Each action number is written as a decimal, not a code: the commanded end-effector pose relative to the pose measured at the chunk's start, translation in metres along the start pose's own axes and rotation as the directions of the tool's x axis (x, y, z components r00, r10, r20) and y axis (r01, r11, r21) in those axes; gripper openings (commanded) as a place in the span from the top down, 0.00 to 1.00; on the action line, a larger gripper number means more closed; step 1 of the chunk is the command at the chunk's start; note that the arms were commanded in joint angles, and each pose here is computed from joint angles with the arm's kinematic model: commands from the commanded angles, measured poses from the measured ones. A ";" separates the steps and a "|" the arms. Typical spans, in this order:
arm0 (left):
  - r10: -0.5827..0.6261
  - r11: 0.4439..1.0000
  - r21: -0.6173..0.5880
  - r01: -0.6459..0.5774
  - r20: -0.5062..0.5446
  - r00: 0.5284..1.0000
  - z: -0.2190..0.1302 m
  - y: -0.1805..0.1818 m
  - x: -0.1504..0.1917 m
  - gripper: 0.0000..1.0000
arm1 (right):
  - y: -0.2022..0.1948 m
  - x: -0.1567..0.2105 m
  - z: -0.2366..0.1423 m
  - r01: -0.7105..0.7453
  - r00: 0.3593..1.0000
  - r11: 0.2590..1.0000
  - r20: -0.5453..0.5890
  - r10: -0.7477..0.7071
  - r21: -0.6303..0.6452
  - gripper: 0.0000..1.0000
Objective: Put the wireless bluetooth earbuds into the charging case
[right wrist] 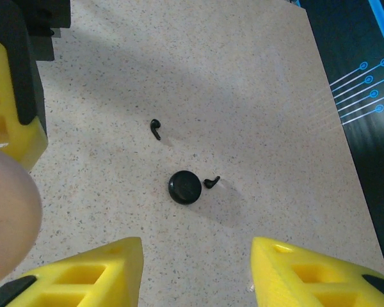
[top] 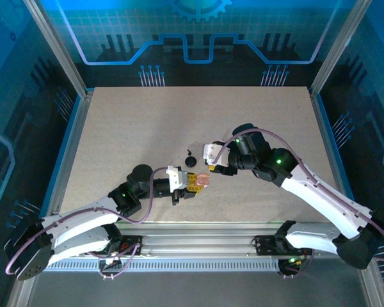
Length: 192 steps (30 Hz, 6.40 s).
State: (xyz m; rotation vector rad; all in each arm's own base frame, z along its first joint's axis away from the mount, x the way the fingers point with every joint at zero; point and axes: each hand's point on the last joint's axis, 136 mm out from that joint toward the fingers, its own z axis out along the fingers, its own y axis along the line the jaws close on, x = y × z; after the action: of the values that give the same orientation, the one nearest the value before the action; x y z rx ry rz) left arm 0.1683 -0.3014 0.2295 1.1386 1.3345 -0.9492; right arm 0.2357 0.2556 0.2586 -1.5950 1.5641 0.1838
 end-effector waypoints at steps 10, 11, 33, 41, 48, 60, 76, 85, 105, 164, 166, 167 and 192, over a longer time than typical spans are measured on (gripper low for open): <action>-0.055 0.970 -0.233 0.066 0.057 0.997 -0.005 0.039 0.002 0.86 | -0.013 0.002 -0.039 -0.313 0.944 0.948 0.136 0.302 0.063 0.47; -0.055 0.965 -0.253 0.069 0.059 0.997 -0.008 0.041 0.004 0.86 | -0.019 0.007 -0.039 -0.400 0.912 0.915 0.122 0.391 0.059 0.46; -0.046 0.910 -0.413 0.045 0.007 0.999 -0.034 0.055 0.033 0.86 | -0.082 0.147 0.083 -0.789 0.413 0.558 -0.451 0.791 0.257 0.62; -0.055 0.898 -0.439 0.037 -0.029 0.998 -0.033 0.062 0.041 0.86 | -0.091 0.204 0.126 -0.769 0.304 0.543 -0.554 0.775 0.337 0.60; -0.057 0.899 -0.435 0.040 -0.026 0.998 -0.030 0.063 0.039 0.86 | -0.095 0.226 0.145 -0.789 0.264 0.513 -0.567 0.780 0.339 0.59; -0.066 0.893 -0.448 0.044 -0.034 0.997 -0.028 0.067 0.040 0.86 | -0.092 0.237 0.175 -0.837 0.257 0.476 -0.577 0.776 0.268 0.61; -0.054 0.891 -0.452 0.030 -0.040 0.998 -0.025 0.071 0.035 0.85 | -0.094 0.247 0.188 -0.825 0.287 0.507 -0.590 0.755 0.248 0.65; -0.047 0.892 -0.452 0.021 -0.045 0.998 -0.024 0.071 0.035 0.85 | -0.087 0.266 0.197 -0.811 0.259 0.516 -0.622 0.739 0.276 0.68; -0.090 0.892 -0.448 0.060 -0.046 0.995 -0.010 0.079 0.044 0.85 | -0.107 0.231 0.179 -0.846 0.296 0.440 -0.421 0.857 0.300 0.80; 0.003 0.926 -0.366 0.087 0.236 0.972 0.054 0.104 0.015 0.87 | -0.040 0.028 0.000 -0.805 0.448 0.554 0.392 0.803 -0.215 0.79; 0.010 0.925 -0.371 0.083 0.241 0.970 0.053 0.105 0.011 0.87 | -0.037 0.024 0.001 -0.803 0.432 0.546 0.395 0.811 -0.241 0.79; 0.016 0.926 -0.370 0.078 0.244 0.970 0.053 0.104 0.009 0.87 | -0.036 0.023 0.002 -0.804 0.425 0.541 0.397 0.813 -0.248 0.79; 0.085 0.930 -0.366 0.026 0.283 0.955 0.054 0.104 -0.017 0.87 | -0.026 0.017 0.015 -0.814 0.391 0.509 0.384 0.837 -0.281 0.78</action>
State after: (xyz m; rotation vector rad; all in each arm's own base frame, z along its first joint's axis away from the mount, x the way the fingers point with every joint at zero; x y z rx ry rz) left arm 0.2853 -0.3318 0.2131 0.7102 1.3013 -0.7767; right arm 0.2714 0.2474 0.2488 -0.5287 1.8176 1.0981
